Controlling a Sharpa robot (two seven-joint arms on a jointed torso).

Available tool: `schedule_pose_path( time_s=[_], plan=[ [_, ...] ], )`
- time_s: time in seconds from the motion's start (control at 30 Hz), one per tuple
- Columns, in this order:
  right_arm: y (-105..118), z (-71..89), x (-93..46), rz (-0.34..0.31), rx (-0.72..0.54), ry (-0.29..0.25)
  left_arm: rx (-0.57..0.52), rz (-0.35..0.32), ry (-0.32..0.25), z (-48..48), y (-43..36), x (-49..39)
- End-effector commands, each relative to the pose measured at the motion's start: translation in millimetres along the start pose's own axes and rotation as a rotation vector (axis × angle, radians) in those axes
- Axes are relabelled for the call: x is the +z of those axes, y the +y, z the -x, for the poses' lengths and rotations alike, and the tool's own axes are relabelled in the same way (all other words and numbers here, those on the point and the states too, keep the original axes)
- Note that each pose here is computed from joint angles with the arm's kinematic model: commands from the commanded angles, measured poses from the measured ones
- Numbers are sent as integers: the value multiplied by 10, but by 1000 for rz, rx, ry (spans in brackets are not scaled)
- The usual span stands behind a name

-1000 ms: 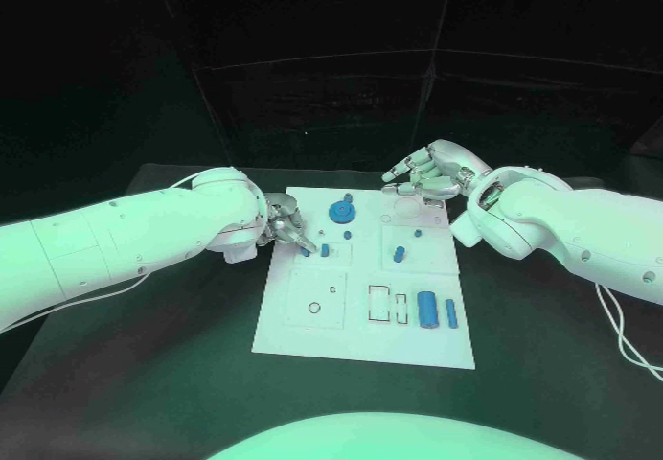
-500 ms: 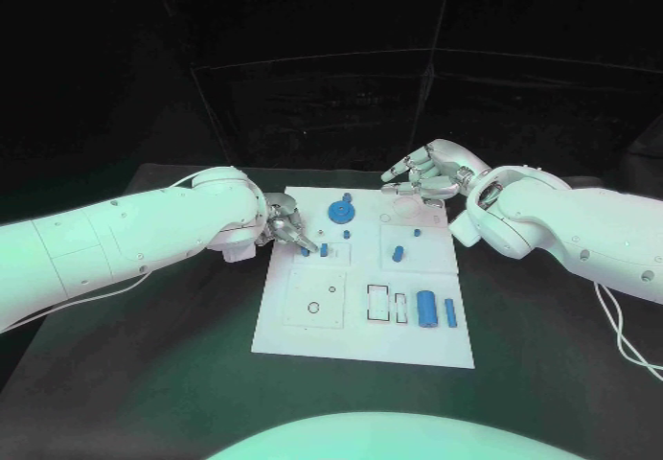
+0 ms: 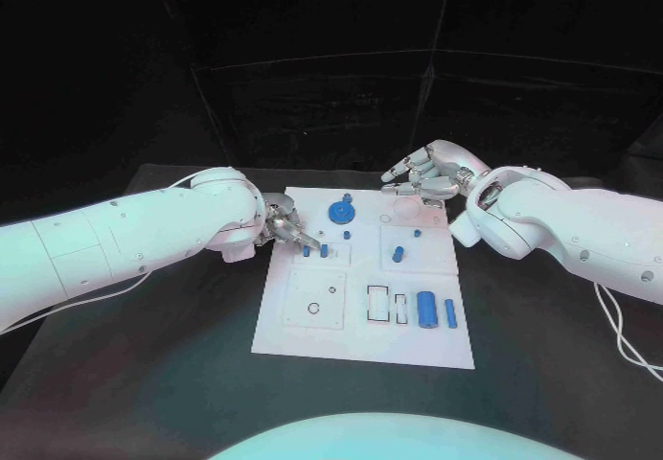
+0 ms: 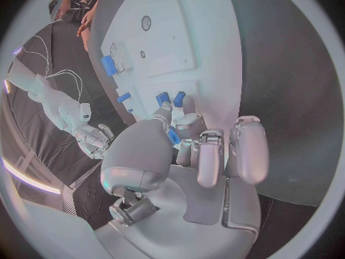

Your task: Assemble the parts on the task board

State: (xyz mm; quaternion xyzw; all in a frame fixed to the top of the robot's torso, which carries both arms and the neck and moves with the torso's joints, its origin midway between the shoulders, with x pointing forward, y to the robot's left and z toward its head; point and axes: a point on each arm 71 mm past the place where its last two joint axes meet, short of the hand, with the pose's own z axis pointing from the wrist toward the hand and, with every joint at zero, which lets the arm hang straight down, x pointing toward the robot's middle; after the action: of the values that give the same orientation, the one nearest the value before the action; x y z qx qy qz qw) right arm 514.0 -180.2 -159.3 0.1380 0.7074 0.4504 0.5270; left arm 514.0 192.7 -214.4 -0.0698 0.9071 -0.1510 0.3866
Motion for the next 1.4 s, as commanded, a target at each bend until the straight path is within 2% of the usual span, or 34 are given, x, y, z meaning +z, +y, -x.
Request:
schedule_pose_path(
  time_s=[0.03, 0.23, 0.37, 0.43, 0.6, 0.67, 0.8, 0.9, 0.97, 1.17, 1.4],
  plan=[
    [18, 1, 4, 11, -1, 4, -31, -3, -24, 22, 0, -6],
    [18, 0, 6, 11, -3, 4, -50, -8, -48, 36, 4, -19],
    [18, -1, 8, 11, -4, 5, -86, -23, -84, 61, 11, -37],
    [17, -1, 8, 11, -4, 5, -117, -43, -109, 83, 14, -48],
    [13, 3, 6, 10, -4, 4, -213, -161, -204, 169, -22, -80],
    [11, 5, 5, 9, -4, 4, -244, -245, -241, 202, -78, -94],
    [12, 3, 7, 9, -5, 3, -264, -425, -325, 260, -240, -130],
    [13, 1, 10, 10, -4, 3, -219, -545, -385, 280, -374, -161],
    [14, 0, 12, 10, -4, 4, -159, -598, -407, 275, -451, -172],
    [15, -2, 14, 10, -4, 4, 12, -662, -429, 213, -580, -147],
    [19, -6, 18, 10, -4, 4, 164, -647, -388, 88, -663, -26]
  ],
)
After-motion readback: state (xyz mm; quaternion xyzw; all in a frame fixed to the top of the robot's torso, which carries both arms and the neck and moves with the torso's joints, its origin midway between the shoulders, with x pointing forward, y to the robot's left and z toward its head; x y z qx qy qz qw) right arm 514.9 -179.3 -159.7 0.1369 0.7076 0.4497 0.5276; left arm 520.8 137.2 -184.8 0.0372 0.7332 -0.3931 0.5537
